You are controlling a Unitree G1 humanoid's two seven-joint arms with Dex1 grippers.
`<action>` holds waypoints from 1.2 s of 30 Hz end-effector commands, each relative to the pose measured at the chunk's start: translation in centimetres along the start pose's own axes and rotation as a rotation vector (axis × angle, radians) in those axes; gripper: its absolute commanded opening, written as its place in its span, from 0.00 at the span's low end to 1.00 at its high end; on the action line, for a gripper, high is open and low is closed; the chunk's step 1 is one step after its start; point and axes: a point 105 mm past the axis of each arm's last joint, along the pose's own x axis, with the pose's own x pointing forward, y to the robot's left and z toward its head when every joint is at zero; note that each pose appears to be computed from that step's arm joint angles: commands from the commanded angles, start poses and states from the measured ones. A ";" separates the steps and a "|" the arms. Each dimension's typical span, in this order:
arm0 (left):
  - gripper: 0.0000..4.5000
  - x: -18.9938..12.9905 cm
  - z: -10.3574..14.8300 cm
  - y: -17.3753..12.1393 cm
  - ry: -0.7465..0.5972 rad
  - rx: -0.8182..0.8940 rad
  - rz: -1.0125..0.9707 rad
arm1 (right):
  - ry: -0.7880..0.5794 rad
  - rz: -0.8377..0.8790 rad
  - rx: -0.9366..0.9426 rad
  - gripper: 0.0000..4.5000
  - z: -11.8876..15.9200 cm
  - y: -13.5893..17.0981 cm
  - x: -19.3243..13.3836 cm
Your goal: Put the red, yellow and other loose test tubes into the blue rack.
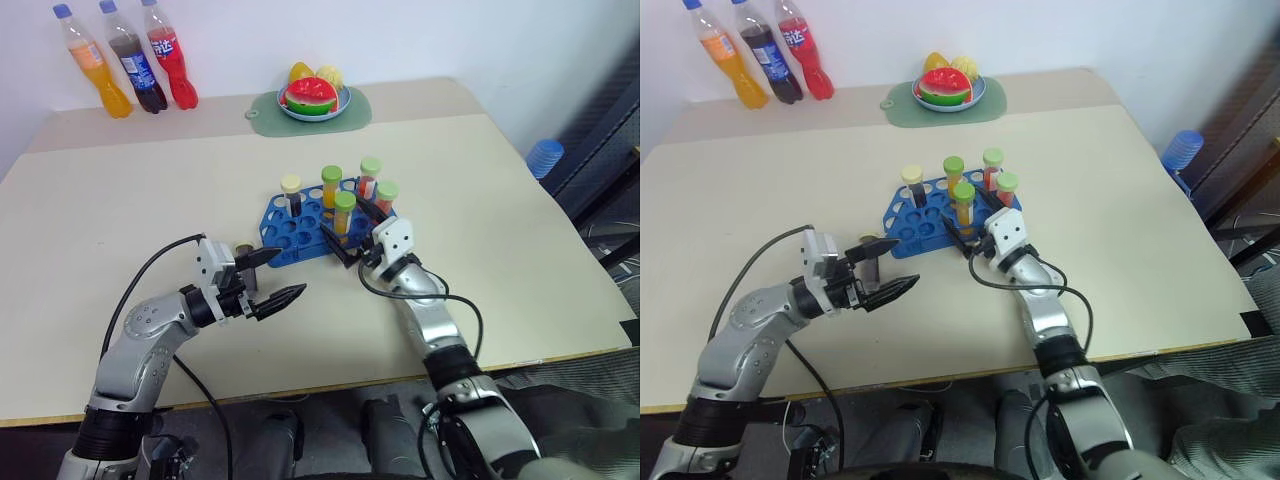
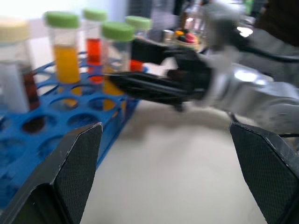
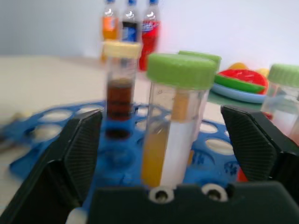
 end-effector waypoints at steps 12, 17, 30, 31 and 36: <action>1.00 -2.9 2.0 4.9 0.408 -0.349 0.616 | 0.204 0.170 -0.090 0.99 4.3 -1.1 -10.5; 1.00 -0.7 2.1 6.7 0.490 -0.459 0.645 | 0.247 0.298 -0.090 0.99 5.7 -0.8 -12.4; 1.00 2.9 -1.8 6.4 0.834 -0.682 0.657 | 0.291 0.399 -0.120 0.99 6.9 -0.5 -13.6; 0.94 3.1 -2.1 6.3 0.856 -0.680 0.666 | 0.291 0.400 -0.122 1.00 7.0 -0.5 -13.6; 0.46 3.1 -2.8 6.2 0.921 -0.644 0.696 | 0.295 0.409 -0.126 1.00 7.0 -0.1 -13.5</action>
